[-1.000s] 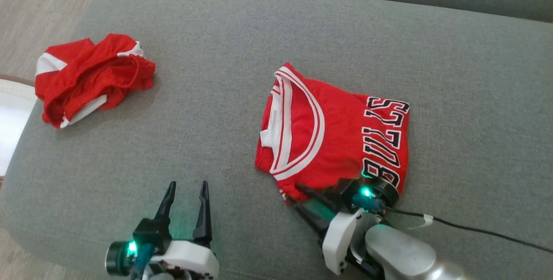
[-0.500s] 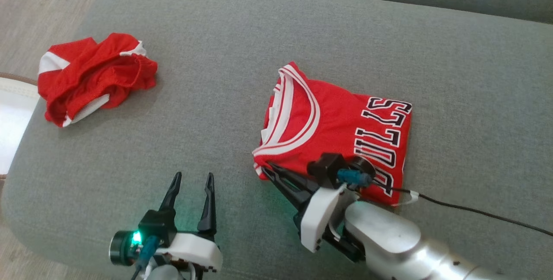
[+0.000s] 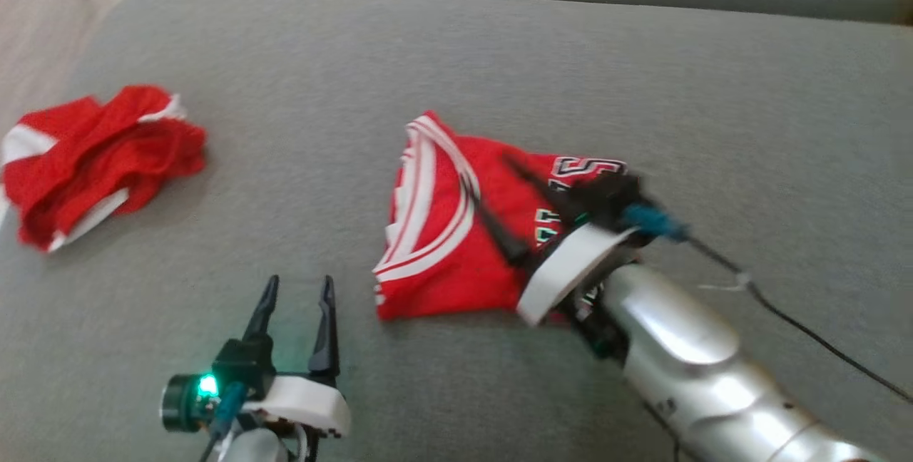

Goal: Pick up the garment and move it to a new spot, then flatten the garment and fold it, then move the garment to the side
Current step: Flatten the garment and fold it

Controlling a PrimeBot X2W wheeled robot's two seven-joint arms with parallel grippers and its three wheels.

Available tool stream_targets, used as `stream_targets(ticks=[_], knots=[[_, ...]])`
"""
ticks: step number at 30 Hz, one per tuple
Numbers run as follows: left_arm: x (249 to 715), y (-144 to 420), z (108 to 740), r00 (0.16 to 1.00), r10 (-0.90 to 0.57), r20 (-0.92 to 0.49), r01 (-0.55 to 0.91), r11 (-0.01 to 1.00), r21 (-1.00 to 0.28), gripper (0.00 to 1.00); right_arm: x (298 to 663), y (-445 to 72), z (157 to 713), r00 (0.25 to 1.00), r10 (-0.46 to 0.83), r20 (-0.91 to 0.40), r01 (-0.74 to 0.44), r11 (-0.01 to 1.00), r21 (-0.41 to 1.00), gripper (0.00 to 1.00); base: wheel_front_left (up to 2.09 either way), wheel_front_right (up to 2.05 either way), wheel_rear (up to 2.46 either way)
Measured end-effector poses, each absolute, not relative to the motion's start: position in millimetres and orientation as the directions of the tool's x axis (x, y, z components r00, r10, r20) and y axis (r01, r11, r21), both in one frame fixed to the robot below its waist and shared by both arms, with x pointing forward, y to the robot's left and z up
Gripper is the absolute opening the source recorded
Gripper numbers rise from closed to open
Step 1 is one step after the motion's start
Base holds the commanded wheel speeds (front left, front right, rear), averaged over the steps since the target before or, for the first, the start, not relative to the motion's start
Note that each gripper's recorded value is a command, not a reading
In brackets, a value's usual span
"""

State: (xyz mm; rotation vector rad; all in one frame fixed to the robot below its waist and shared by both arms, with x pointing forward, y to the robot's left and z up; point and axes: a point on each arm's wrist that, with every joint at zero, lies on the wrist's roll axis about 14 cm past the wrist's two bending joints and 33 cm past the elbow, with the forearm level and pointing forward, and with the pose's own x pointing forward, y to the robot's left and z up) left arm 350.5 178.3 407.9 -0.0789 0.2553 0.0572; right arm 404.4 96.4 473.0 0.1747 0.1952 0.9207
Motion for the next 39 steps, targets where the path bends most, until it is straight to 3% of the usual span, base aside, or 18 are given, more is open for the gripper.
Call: stream_targets(ticks=[6, 13, 22, 39], knots=[[372, 162, 415, 0.975, -0.013, -0.223, -0.002, 0.998, -0.068, 1.00, 441, -4, 469, 0.829, 0.553, -0.083, -0.525, 0.821, 0.223, 1.00, 0.00, 0.00, 0.00], [394, 143, 423, 0.979, -0.066, -0.192, 0.053, 0.996, -0.070, 1.00, 434, -102, 456, 0.949, 0.296, -0.112, -0.274, 0.946, 0.174, 1.00, 0.00, 0.00, 0.00], [402, 132, 435, 0.983, -0.097, -0.155, 0.088, 0.994, -0.067, 1.00, 405, -153, 448, 0.979, 0.149, -0.136, -0.127, 0.979, 0.162, 1.00, 0.00, 0.00, 0.00], [369, 144, 429, 0.982, -0.068, -0.178, 0.058, 0.996, -0.060, 1.00, 386, -144, 443, 0.976, 0.162, -0.146, -0.131, 0.971, 0.198, 1.00, 0.00, 0.00, 0.00]])
